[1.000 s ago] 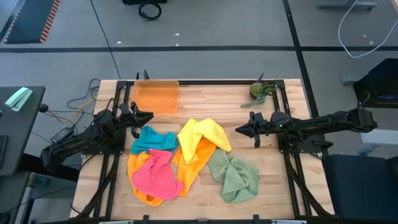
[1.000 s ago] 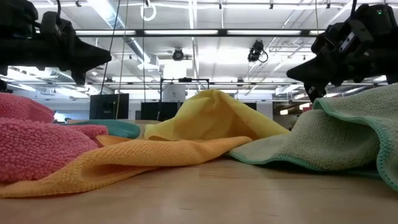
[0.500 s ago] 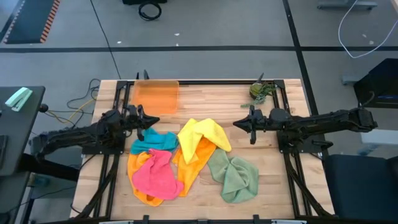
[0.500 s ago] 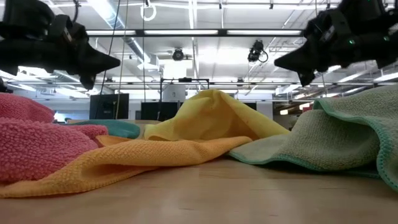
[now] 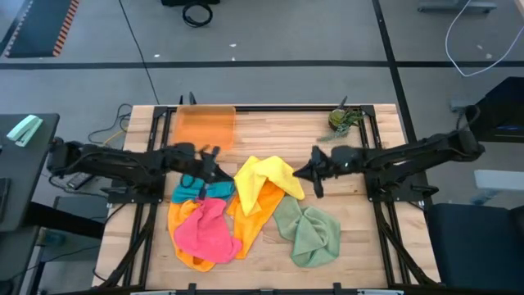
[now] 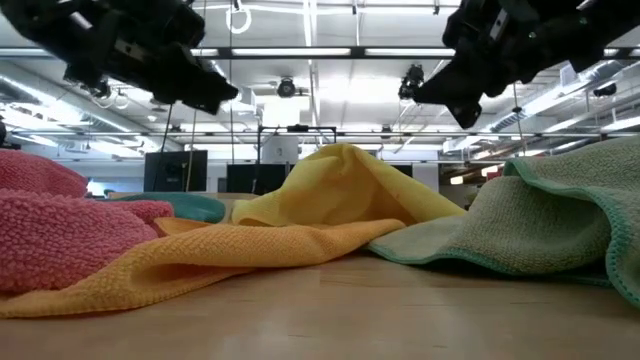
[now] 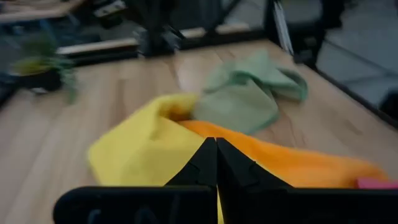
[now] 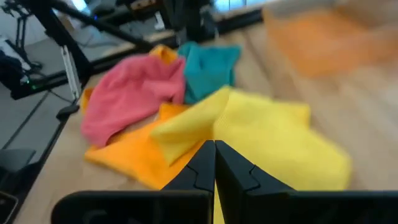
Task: Fold microfiber towels
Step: Fold the yellow towel
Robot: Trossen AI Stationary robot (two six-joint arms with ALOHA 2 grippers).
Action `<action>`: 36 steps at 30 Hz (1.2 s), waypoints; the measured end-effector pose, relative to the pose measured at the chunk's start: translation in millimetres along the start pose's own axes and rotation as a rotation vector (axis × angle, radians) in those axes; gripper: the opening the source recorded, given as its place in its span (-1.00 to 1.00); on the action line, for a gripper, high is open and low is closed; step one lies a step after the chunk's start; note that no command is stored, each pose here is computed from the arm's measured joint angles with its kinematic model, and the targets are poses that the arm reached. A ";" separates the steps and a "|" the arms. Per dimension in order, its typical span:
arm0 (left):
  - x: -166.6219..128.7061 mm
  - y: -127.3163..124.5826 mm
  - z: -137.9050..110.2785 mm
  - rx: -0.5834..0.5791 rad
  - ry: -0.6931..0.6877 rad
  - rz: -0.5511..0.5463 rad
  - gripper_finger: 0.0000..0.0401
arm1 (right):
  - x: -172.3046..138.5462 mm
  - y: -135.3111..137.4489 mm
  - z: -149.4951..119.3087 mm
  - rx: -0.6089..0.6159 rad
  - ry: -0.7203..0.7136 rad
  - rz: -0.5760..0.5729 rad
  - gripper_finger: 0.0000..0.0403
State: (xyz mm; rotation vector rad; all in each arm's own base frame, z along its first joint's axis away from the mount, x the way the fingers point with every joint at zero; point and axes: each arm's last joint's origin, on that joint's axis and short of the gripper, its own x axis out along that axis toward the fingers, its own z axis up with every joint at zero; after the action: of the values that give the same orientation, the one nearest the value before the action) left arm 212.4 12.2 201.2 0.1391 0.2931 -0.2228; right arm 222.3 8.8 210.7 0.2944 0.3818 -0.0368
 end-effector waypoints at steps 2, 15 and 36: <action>14.7 -5.4 1.2 0.064 0.035 -0.049 -0.98 | 6.0 9.4 -9.3 0.032 0.034 -0.019 -0.93; 107.5 -43.6 13.6 0.333 0.317 -0.304 -0.96 | 14.7 39.2 -34.5 0.008 0.071 -0.092 -0.93; 189.3 -44.6 46.4 0.782 0.922 -0.542 -0.12 | 10.5 36.5 -42.0 -0.154 0.165 -0.113 -0.93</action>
State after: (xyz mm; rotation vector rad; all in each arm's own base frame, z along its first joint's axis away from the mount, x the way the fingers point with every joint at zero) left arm 391.0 -75.9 183.6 0.9537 1.1592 -0.8094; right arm 220.2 56.1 179.6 0.1239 0.5619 -0.0936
